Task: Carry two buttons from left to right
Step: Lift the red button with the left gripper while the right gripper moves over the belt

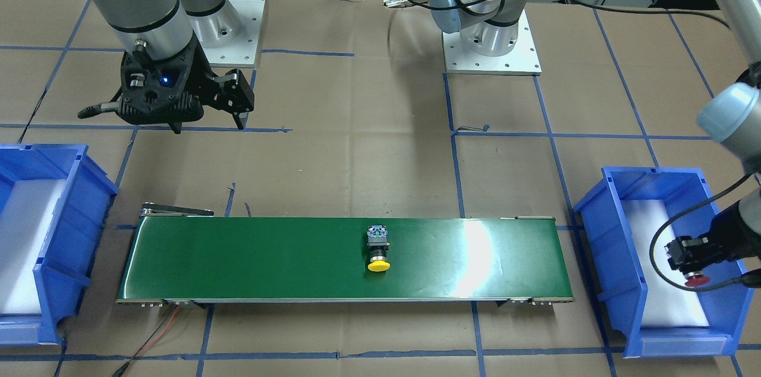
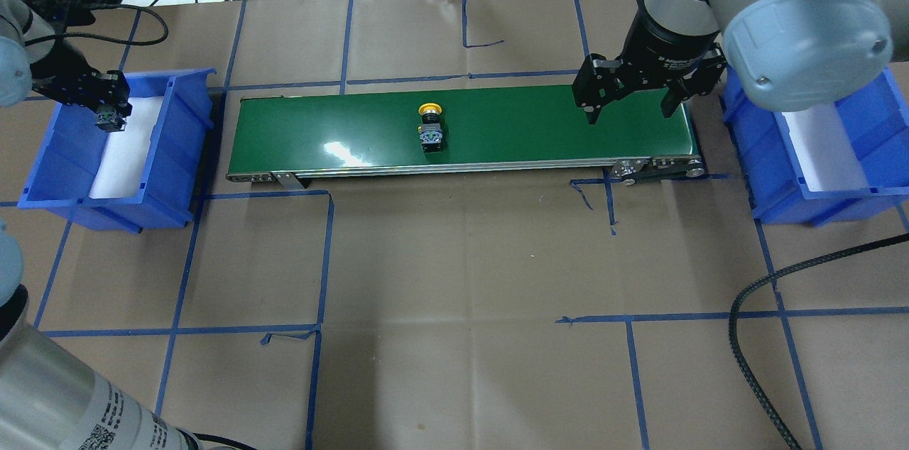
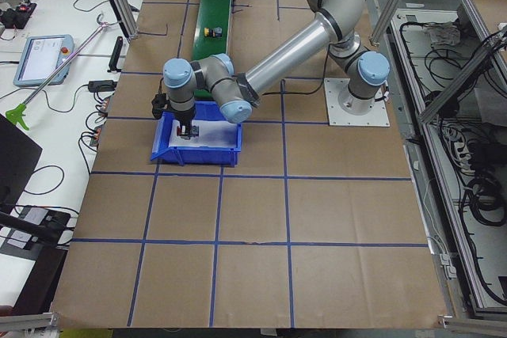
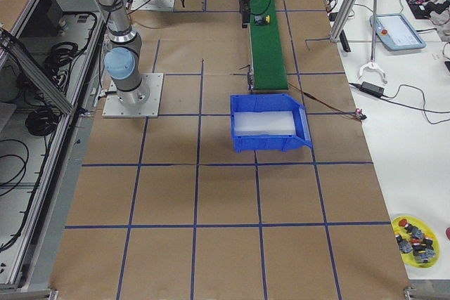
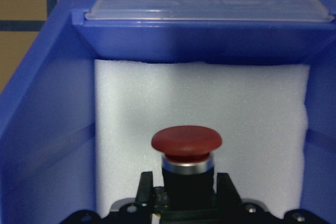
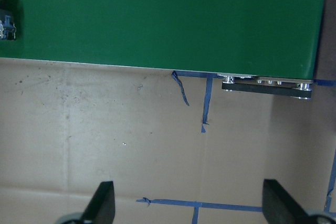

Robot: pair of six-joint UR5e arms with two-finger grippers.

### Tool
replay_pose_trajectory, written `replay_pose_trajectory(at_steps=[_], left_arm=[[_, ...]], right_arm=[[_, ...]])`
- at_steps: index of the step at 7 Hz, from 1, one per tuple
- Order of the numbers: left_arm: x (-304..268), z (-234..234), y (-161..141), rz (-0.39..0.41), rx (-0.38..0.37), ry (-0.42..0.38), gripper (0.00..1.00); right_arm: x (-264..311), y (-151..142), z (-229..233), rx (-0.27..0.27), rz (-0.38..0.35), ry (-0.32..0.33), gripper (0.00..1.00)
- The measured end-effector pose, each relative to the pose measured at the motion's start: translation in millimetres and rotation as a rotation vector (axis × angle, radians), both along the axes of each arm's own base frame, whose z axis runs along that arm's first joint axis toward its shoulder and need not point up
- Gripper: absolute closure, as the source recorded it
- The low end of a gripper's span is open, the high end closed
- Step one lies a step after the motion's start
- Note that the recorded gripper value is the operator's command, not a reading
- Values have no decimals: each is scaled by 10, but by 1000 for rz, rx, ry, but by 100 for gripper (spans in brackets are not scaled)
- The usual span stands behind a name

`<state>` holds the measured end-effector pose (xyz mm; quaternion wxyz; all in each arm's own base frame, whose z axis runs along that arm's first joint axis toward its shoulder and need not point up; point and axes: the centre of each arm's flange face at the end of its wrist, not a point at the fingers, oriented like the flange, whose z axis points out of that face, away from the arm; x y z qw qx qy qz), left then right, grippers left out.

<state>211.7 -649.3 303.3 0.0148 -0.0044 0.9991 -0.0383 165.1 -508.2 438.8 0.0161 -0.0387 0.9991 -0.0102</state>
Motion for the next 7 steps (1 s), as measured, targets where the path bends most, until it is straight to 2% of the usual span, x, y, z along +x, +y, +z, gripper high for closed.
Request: replay_pose_trajectory(at_steps=[2, 4, 7], left_arm=[[-128, 590, 238, -1, 8, 4, 83], [-247, 985, 317, -5, 30, 23, 83], [-534, 1047, 250, -23, 48, 77, 83]], right_arm=[[9, -156, -115, -18, 0, -1, 0], [14, -247, -118, -68, 0, -4, 0], [20, -324, -232, -60, -1, -5, 0]])
